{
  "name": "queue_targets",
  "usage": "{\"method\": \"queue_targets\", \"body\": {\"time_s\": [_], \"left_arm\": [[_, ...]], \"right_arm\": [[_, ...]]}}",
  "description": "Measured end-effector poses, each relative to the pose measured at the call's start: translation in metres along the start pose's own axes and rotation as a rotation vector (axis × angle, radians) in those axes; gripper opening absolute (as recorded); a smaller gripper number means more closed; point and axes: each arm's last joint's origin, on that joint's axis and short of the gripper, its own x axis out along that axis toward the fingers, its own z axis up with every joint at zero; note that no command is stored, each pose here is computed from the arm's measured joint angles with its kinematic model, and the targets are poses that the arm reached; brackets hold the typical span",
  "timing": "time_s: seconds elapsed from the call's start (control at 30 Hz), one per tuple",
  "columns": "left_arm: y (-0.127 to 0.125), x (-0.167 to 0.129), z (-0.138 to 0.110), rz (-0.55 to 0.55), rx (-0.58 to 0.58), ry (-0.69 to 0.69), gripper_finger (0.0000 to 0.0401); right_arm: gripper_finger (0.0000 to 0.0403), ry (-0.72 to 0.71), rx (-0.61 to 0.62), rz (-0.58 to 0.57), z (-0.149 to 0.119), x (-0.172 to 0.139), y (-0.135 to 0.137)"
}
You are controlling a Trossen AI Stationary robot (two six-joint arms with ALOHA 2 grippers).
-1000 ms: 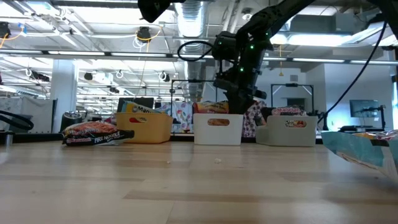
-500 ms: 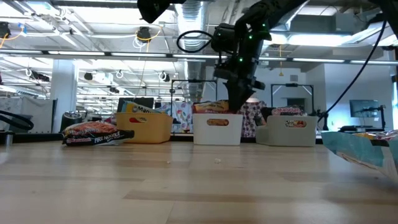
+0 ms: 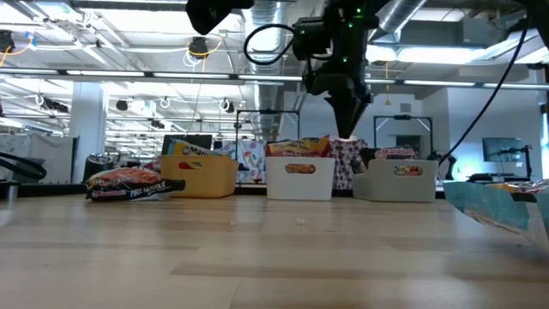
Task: Sort Maruchan noodles
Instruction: Put the blue noodle pack into the orange bin
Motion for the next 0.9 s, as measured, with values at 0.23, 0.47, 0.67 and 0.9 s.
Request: {"method": "queue_targets", "body": {"time_s": [0.23, 0.47, 0.67, 0.9], "left_arm": [[0.001, 0.0, -0.003, 0.008, -0.024, 0.028, 0.01], [0.001, 0.0, -0.004, 0.012, -0.046, 0.04, 0.01], [0.001, 0.0, -0.004, 0.013, -0.048, 0.042, 0.01], [0.001, 0.0, -0.004, 0.013, -0.048, 0.042, 0.01]], "right_arm": [[0.0117, 0.118, -0.137, -0.014, -0.026, -0.013, 0.03], [0.0117, -0.008, -0.213, 0.04, -0.057, -0.06, 0.059], [0.0117, -0.125, -0.238, 0.113, -0.092, -0.104, 0.077], [0.0117, -0.166, -0.244, 0.181, -0.138, -0.142, 0.088]]}}
